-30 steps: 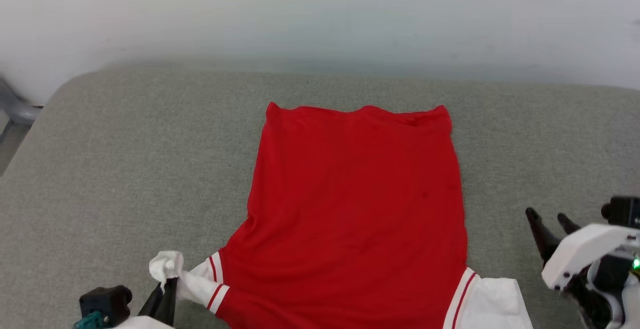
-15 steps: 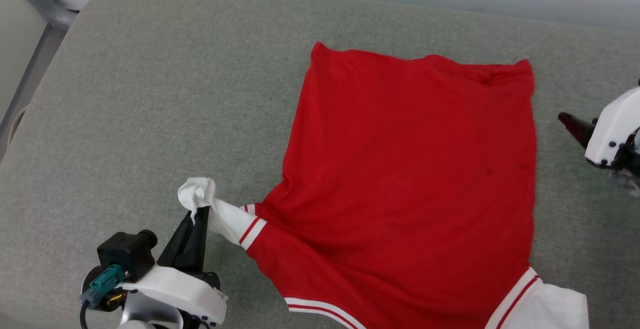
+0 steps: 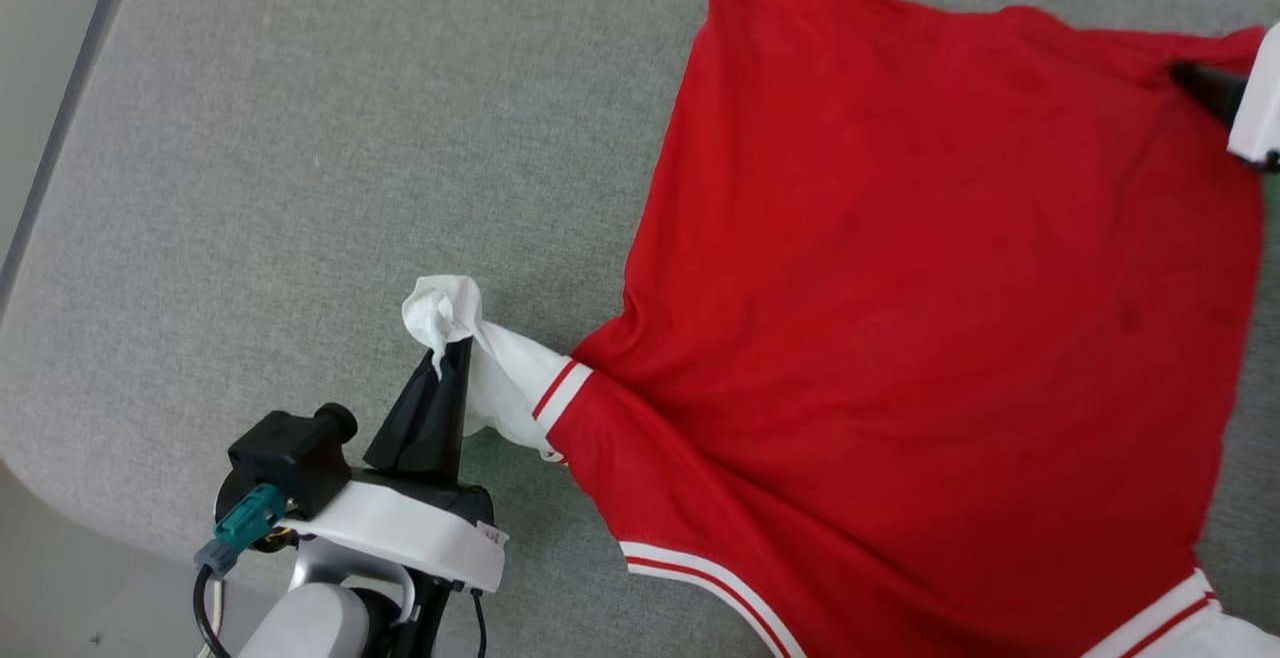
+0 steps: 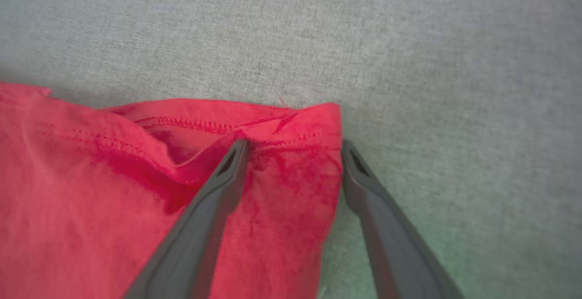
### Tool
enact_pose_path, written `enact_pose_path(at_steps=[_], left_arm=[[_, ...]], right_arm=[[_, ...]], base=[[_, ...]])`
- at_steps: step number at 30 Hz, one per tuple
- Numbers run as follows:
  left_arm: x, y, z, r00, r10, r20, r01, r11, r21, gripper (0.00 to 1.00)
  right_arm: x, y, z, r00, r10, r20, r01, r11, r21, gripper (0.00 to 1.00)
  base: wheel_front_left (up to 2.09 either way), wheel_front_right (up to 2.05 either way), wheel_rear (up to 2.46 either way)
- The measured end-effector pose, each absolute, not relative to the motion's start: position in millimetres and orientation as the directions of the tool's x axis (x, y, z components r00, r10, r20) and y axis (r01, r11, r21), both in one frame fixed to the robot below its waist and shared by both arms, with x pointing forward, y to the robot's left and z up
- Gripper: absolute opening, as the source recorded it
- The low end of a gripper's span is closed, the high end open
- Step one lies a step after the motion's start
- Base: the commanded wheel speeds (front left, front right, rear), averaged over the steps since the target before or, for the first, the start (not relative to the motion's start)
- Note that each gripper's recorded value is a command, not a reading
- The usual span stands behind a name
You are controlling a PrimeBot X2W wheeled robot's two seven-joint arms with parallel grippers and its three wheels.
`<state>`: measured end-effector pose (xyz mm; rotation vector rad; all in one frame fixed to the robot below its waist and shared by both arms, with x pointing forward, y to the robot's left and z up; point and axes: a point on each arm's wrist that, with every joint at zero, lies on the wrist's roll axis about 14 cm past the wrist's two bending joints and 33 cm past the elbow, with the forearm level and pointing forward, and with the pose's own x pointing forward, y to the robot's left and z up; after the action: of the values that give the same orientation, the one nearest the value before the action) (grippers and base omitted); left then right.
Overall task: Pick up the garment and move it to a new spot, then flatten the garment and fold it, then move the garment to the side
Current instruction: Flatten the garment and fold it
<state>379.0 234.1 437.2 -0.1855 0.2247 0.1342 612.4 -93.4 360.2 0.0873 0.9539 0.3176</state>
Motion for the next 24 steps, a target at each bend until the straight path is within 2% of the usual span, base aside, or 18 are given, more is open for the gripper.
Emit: enact_pose_path(at_steps=[5,6,7,12,19,24], left_arm=[[376.9,240.9,422.6,0.954,0.133,-0.269,-0.179,0.972,-0.153,0.00],[376.6,241.6,421.8,0.953,0.136,-0.269,-0.182,0.971,-0.152,0.00],[376.8,241.5,421.5,0.954,0.137,-0.268,-0.182,0.971,-0.153,0.00],[376.5,241.8,420.1,0.953,0.139,-0.269,-0.187,0.969,-0.160,0.00],[372.7,245.3,429.5,0.958,0.143,-0.249,-0.185,0.971,-0.153,0.00],[365.3,246.8,433.7,0.958,0.141,-0.251,-0.184,0.970,-0.156,0.00]], right_arm=[[605.7,-89.0,335.0,0.413,0.302,-0.859,-0.231,0.947,0.222,1.00],[604.9,-88.8,334.3,0.401,0.301,-0.865,-0.230,0.947,0.223,0.41],[603.9,-89.3,334.0,0.395,0.299,-0.869,-0.231,0.947,0.221,0.00],[599.9,-92.1,338.1,0.389,0.292,-0.874,-0.236,0.948,0.212,0.00],[601.2,-118.4,370.3,0.492,0.248,-0.835,-0.223,0.963,0.154,0.00],[587.0,-152.8,396.8,0.562,0.198,-0.803,-0.185,0.976,0.111,0.00]], base=[[0.00,0.00,0.00],[0.00,0.00,0.00],[0.00,0.00,0.00],[0.00,0.00,0.00],[0.00,0.00,0.00],[0.00,0.00,0.00]])
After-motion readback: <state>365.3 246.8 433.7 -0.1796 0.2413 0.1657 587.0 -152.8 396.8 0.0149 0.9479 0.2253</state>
